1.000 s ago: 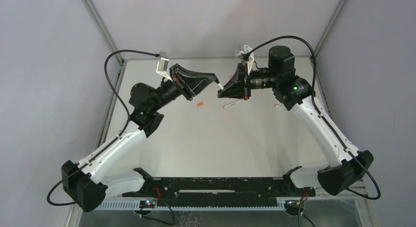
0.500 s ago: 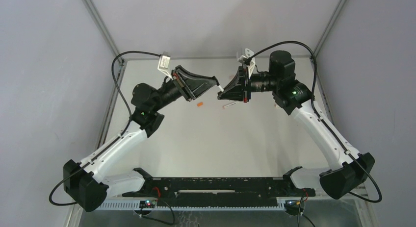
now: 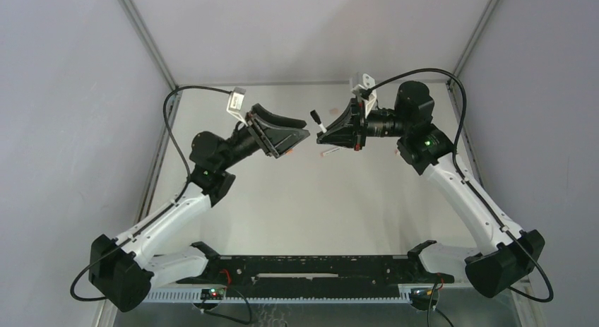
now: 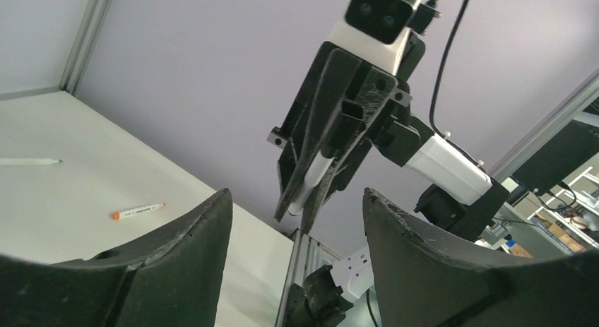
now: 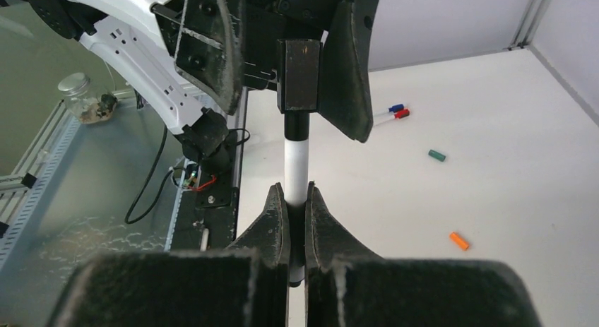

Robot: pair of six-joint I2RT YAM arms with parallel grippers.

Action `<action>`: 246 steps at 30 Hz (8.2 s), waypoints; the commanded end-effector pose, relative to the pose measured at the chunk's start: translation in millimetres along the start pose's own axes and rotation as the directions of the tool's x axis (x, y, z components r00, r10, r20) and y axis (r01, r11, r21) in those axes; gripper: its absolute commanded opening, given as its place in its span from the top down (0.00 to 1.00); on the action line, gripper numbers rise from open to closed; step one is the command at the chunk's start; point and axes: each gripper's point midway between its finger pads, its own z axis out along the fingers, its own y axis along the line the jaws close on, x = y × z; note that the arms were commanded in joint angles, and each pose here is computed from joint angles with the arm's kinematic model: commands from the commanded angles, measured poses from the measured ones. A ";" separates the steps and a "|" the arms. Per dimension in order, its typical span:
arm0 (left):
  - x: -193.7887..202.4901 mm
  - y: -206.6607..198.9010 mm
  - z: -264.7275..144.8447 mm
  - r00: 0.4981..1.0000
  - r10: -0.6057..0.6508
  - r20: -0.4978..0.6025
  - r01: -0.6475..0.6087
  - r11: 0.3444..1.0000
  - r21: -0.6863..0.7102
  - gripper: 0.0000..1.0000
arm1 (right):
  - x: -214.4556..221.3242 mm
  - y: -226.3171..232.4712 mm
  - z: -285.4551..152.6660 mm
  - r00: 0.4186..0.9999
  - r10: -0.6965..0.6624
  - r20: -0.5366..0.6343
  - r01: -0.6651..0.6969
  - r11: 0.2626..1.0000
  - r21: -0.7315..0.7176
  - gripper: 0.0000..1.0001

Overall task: Insert the pens into the pen caps
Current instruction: Insert the pen cap onto the pen, then place the pen at the center of the board, then pick up the pen from the center of the board.

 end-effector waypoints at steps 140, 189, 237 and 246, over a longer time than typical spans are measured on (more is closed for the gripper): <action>5.2 352.2 -326.8 0.890 -0.409 -0.202 -0.259 -0.088 -0.962 0.69 | 164.0 -104.5 -178.4 0.903 0.409 -0.133 -0.257 0.761 0.595 0.35; -110.6 172.6 -168.3 0.858 0.498 -0.127 -0.394 0.478 -0.785 0.00 | 203.0 -177.0 -202.1 0.775 0.619 -0.132 -0.387 0.629 0.675 0.40; 223.7 350.6 21.8 0.554 -0.236 -0.798 -0.356 0.800 -0.484 0.52 | 226.9 -155.7 -188.2 0.759 0.644 -0.098 -0.464 0.641 0.611 0.38; 237.8 355.6 3.1 0.472 -0.243 -0.847 -0.521 0.699 -0.491 0.71 | 226.0 -155.1 -188.0 0.759 0.643 -0.097 -0.465 0.641 0.610 0.38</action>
